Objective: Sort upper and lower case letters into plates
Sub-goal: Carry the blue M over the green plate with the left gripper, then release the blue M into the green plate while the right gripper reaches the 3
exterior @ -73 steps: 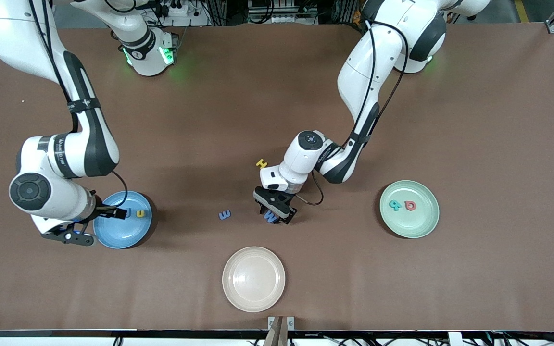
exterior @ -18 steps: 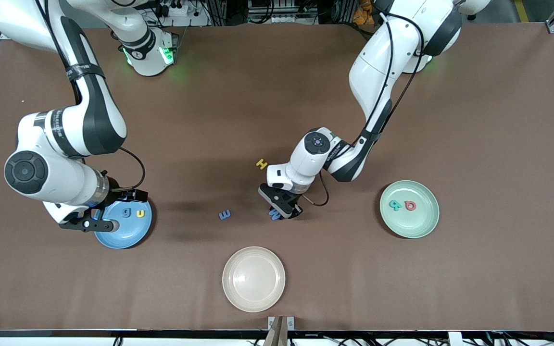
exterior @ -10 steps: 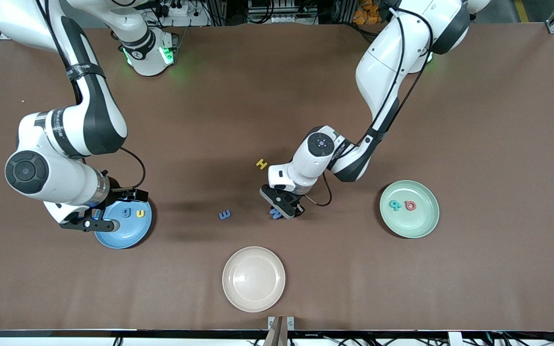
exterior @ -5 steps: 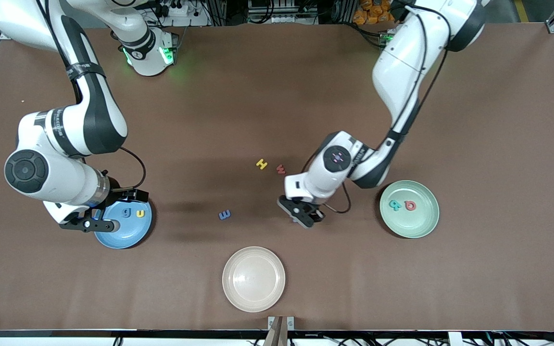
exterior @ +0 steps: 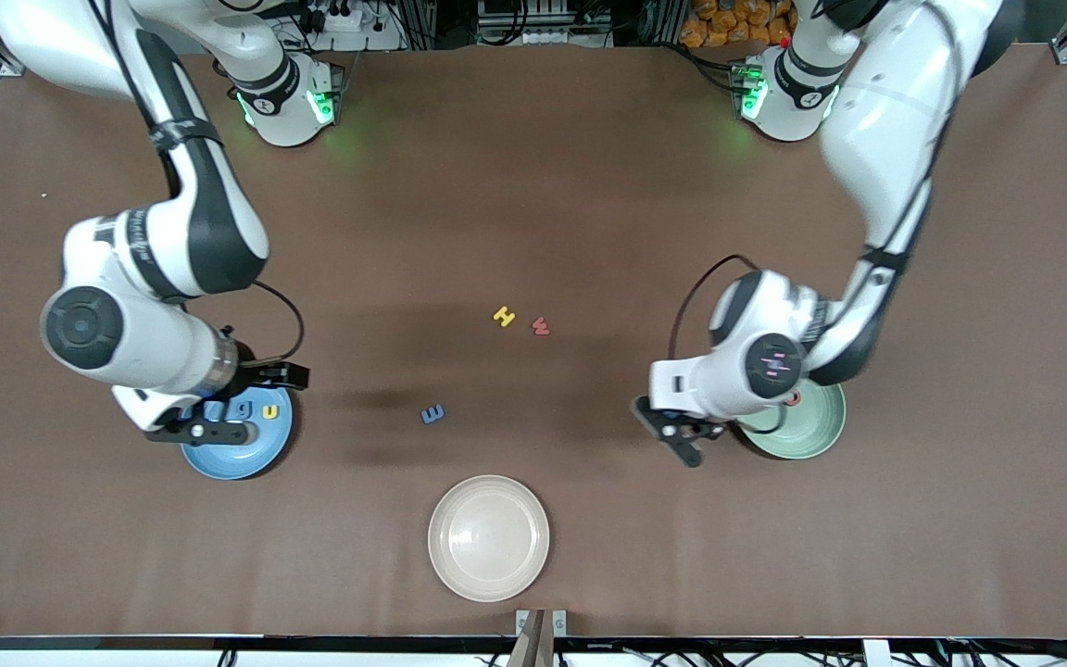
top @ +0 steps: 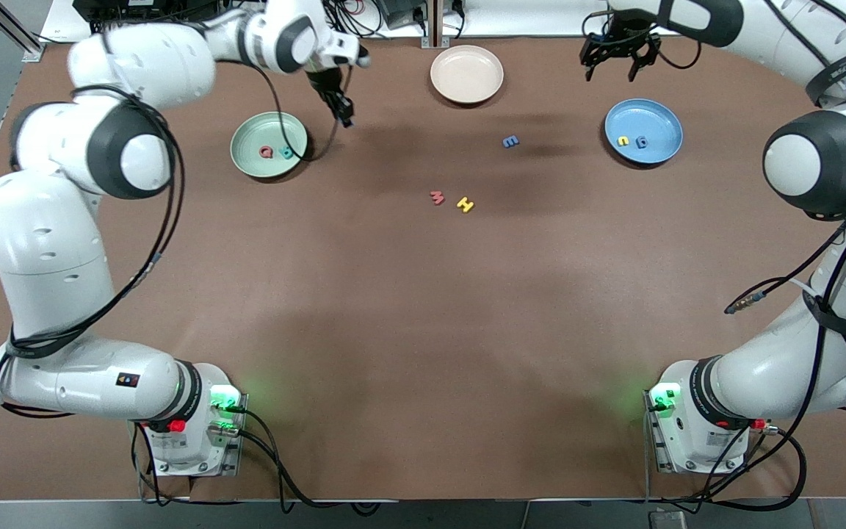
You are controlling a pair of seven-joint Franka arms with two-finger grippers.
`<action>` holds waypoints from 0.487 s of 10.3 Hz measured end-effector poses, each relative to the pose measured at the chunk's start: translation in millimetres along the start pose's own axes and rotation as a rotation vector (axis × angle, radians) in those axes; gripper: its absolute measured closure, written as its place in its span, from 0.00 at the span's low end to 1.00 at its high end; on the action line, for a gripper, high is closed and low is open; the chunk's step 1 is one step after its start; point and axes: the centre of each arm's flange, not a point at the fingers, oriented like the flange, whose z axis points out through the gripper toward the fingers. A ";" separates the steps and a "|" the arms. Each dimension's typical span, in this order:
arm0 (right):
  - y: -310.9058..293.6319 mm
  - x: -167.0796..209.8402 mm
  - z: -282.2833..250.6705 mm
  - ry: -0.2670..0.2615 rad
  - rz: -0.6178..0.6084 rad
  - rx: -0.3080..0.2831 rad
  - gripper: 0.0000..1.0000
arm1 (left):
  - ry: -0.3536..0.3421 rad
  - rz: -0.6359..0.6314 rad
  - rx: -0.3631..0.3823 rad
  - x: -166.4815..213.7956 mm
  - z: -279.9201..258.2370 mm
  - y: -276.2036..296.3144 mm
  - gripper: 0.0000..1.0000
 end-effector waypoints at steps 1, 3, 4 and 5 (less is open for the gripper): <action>-15.4 -0.6 6.3 0.005 -0.020 0.006 0.00 | -0.041 0.023 -0.018 -16.6 -15.2 -12.4 0.58; -68.6 -7.2 19.3 0.026 -0.074 0.057 0.00 | -0.107 0.059 -0.063 -51.6 -21.2 -40.4 0.58; -99.5 -14.2 28.2 0.031 -0.109 0.077 0.00 | -0.126 0.065 -0.088 -72.4 -11.0 -58.2 0.58; -133.2 -24.3 42.3 0.032 -0.156 0.079 0.00 | -0.143 0.064 -0.113 -93.5 1.2 -73.9 0.58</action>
